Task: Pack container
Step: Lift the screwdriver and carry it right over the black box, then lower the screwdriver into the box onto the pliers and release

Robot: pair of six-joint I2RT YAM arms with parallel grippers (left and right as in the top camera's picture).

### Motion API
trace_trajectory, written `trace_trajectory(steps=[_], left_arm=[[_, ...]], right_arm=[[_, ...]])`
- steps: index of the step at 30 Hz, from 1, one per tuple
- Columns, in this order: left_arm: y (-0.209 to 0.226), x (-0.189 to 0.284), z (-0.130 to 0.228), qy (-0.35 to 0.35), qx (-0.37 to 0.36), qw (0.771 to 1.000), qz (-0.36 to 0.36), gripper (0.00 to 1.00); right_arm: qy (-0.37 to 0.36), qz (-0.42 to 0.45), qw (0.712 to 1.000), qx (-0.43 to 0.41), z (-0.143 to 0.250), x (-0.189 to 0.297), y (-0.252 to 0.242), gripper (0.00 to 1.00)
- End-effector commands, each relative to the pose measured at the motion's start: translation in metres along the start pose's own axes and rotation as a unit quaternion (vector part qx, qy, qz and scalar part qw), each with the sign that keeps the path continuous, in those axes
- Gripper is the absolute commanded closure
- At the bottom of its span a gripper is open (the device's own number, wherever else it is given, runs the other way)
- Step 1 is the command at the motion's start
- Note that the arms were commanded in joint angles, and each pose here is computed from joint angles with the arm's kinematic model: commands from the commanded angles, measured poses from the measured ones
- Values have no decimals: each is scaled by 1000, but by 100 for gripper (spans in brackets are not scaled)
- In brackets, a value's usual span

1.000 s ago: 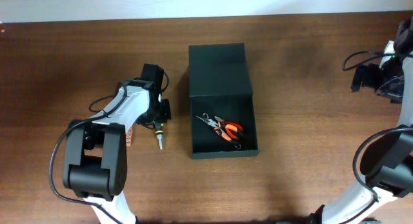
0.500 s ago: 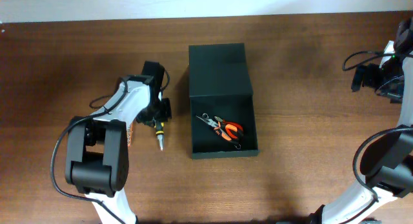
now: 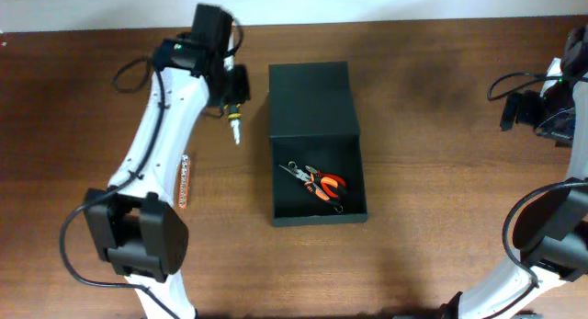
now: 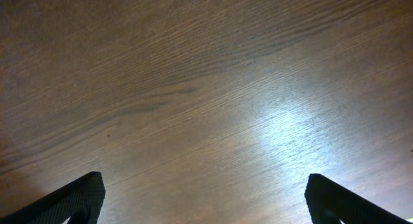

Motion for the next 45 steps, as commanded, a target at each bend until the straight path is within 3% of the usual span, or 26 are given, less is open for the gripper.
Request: trace_trajectory(steps=[1,6,14,29,45], left_arm=[[-61,25,-10,-33,-93,994,46,98],[-135,40,5,-50,-210,973,81,98],[-195,47,34,-52,-324,939,107,98],[-187,-23,77,85,-334,934,88,98],[-195,-66,100,143,-330,926,114,98]], right_arm=[[-7,-2,1000,-7,1,6,-2,1],[-7,-2,1000,-7,1,6,-2,1],[-7,-2,1000,-7,1,6,-2,1],[-7,-2,1000,-7,1,6,-2,1],[-7,-2,1000,-7,1,6,-2,1]])
Point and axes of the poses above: each gripper's point midway between its finger pads, its own x axis back along the fingers, its own y axis along the line the jaws close on, z = x × y, the point moved 2 cm from there along x, back along the fingers, and after that the axes turned 9 degrees about -x, right-handed, at the moved point
